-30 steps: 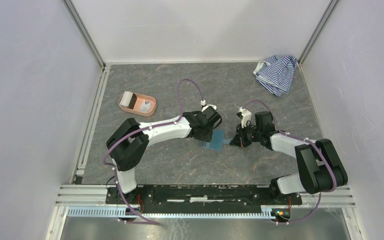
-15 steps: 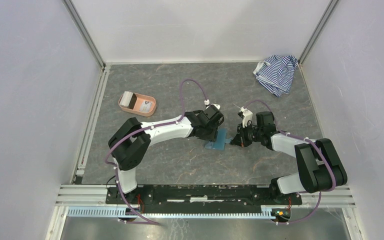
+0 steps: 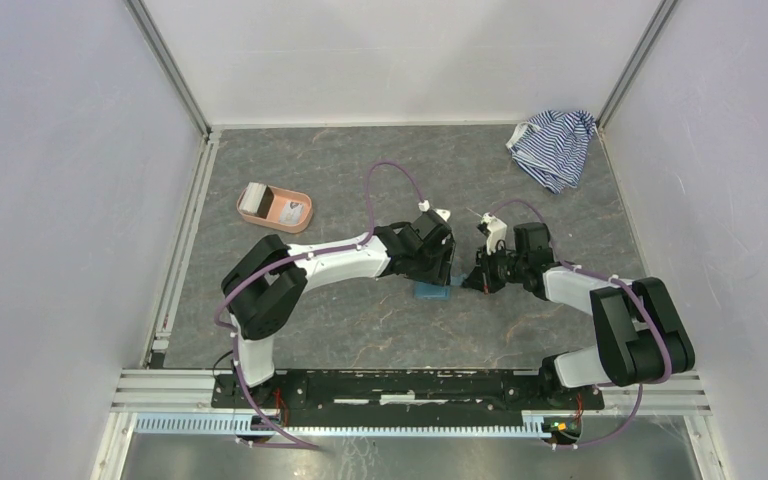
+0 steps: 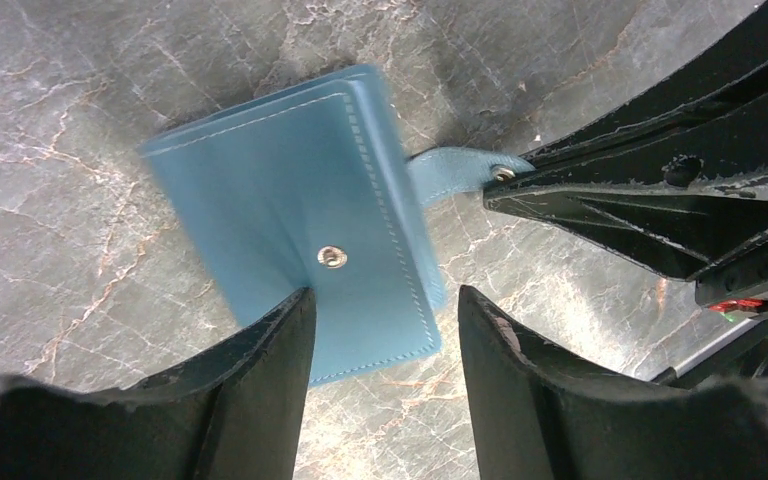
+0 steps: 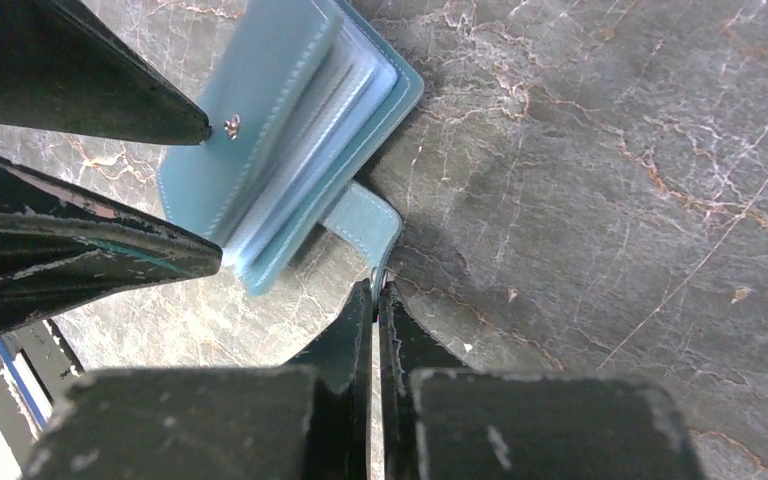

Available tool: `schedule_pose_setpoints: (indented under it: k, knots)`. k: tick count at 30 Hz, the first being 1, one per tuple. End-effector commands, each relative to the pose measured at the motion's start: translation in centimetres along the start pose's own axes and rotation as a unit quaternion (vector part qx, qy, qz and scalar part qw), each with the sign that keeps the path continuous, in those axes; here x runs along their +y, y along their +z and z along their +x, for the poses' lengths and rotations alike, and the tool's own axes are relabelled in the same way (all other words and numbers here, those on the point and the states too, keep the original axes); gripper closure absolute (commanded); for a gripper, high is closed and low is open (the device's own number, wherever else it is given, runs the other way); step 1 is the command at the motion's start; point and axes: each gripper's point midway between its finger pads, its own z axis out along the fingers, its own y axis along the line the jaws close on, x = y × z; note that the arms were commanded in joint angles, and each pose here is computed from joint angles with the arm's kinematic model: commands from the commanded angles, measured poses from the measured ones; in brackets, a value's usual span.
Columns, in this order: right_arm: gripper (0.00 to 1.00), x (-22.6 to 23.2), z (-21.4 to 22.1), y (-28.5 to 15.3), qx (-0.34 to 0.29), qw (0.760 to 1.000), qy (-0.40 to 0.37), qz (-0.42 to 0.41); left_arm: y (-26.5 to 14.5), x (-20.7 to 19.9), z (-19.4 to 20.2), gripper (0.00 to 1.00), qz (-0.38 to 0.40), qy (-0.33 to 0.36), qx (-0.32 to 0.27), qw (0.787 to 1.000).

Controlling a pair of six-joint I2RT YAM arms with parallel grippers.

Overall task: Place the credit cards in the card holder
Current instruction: Close the card holder at the center of the board.

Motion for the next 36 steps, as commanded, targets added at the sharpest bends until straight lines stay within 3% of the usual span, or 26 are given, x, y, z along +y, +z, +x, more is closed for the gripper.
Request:
schedule_pose_setpoints:
  k: [1, 7, 12, 18, 24, 36]
  knots:
    - [1.0, 0.3, -1.5, -0.4, -0.029, 0.999, -0.027, -0.007, -1.1, -2.4, -1.8, 0.38, 0.039, -0.019, -0.026, 0.999]
    - [1.0, 0.1, -1.9, -0.7, -0.036, 0.999, -0.034, -0.003, -2.3, -3.2, -2.7, 0.34, 0.063, -0.023, -0.053, 0.996]
    - [1.0, 0.4, -2.4, -0.8, -0.044, 0.997, -0.059, -0.009, -4.4, -2.7, -4.0, 0.34, 0.074, -0.027, -0.111, 0.991]
    - [1.0, 0.6, -3.2, -0.9, -0.054, 0.995, -0.079, -0.013, -6.6, 1.3, -4.6, 0.48, 0.04, -0.044, -0.172, 0.983]
    - [1.0, 0.6, -3.5, -0.8, -0.052, 0.995, -0.085, -0.013, -4.2, 4.0, -2.9, 0.67, 0.03, -0.049, -0.137, 0.989]
    - [1.0, 2.1, -4.8, -0.4, -0.053, 0.985, -0.161, -0.015, -0.2, 4.2, -1.0, 0.64, 0.003, -0.031, -0.08, 0.996]
